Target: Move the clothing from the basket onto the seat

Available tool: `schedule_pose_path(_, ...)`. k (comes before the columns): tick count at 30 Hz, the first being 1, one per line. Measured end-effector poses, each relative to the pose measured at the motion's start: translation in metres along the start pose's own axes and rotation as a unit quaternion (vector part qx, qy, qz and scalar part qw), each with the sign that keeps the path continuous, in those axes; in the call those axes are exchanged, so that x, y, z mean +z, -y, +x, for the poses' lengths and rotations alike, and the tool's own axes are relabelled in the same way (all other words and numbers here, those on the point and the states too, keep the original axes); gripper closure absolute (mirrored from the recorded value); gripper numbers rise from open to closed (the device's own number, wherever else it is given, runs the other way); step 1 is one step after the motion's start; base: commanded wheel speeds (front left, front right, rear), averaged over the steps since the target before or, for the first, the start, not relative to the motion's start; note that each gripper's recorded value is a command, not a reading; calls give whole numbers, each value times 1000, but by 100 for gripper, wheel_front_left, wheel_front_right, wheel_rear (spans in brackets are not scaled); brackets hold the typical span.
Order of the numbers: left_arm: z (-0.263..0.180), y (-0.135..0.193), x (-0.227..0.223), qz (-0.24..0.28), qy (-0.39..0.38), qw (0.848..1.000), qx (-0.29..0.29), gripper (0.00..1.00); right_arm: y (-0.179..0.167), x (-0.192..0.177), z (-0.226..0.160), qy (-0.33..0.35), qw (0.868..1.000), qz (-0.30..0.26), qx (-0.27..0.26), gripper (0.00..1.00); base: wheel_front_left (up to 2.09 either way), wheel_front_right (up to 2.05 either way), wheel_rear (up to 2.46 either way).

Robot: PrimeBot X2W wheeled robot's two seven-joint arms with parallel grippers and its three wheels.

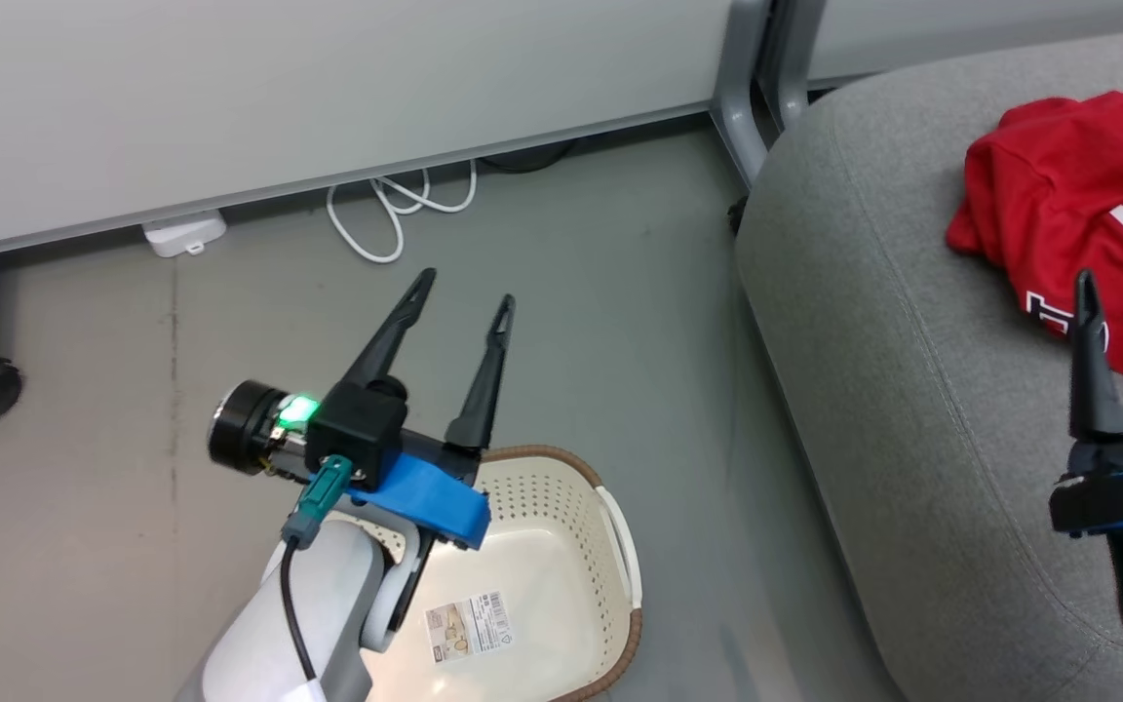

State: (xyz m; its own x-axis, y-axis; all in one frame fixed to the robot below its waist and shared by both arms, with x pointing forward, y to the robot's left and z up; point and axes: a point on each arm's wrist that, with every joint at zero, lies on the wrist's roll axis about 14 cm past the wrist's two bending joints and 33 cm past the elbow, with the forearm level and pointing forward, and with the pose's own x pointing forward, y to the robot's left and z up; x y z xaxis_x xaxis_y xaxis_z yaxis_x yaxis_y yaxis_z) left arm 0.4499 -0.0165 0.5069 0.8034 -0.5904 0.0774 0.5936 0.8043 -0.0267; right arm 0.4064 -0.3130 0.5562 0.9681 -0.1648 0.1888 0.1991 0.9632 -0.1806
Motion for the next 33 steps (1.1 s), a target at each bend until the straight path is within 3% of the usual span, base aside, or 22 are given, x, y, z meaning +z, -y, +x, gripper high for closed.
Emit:
schedule_pose_path(9, -61, -72, 23, 20, 19, 990, 141, 0, -80, 16, -2, 25, 994, 58, 93, 0, 0, 0, 0)
schedule_pose_path(17, -115, -102, 30, 25, 23, 975, 220, 0, -125, 29, -14, 34, 985, 90, 146, 0, 0, 0, 0)
schedule_pose_path(33, -165, -101, 8, 2, -2, 964, 265, 0, -134, 0, -47, -20, 982, 118, 143, 0, 0, 0, 0)
